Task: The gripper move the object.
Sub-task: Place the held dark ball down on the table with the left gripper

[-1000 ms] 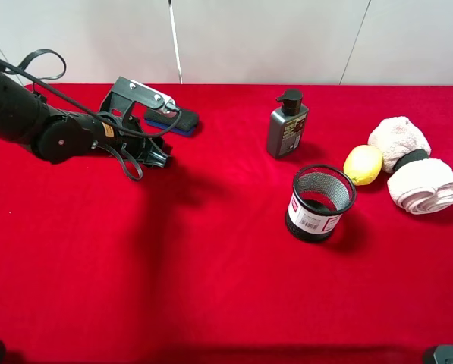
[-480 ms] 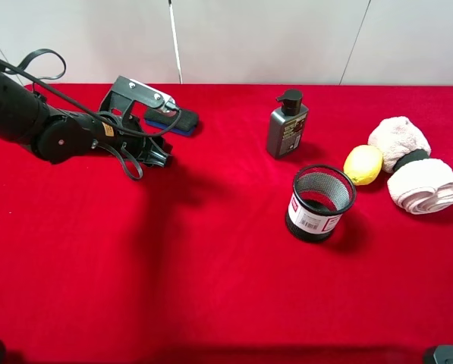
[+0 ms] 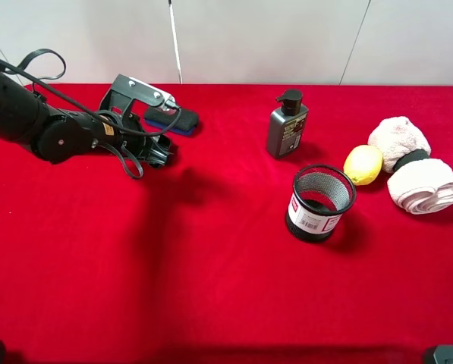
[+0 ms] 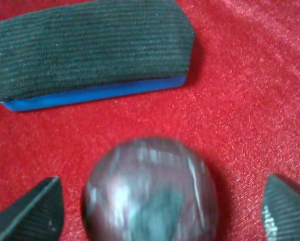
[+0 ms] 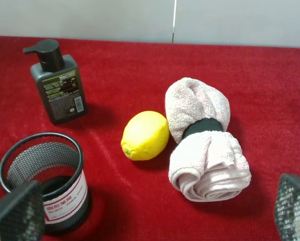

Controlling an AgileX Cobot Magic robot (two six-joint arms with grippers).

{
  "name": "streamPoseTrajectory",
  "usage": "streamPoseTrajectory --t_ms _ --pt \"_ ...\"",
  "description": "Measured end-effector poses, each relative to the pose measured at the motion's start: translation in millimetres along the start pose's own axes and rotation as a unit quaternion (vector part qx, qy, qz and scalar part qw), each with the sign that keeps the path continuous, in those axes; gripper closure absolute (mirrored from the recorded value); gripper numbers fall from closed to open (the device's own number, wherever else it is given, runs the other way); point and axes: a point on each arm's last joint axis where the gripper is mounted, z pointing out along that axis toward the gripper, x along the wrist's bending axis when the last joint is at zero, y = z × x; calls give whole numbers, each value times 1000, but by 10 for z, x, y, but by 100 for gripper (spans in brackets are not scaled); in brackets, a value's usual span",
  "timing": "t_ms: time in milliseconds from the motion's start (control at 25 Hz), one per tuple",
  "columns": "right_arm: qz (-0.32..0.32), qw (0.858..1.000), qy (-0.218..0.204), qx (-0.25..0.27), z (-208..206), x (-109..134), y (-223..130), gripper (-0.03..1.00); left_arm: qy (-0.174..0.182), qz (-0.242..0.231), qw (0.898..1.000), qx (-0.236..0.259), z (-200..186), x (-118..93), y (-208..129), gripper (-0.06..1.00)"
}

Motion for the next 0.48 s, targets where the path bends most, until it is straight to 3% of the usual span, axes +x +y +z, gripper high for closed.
streamPoseTrajectory --t_ms 480 --pt "0 1000 0 0 0 0 0 27 -1 -5 1000 -13 -1 -1 22 9"
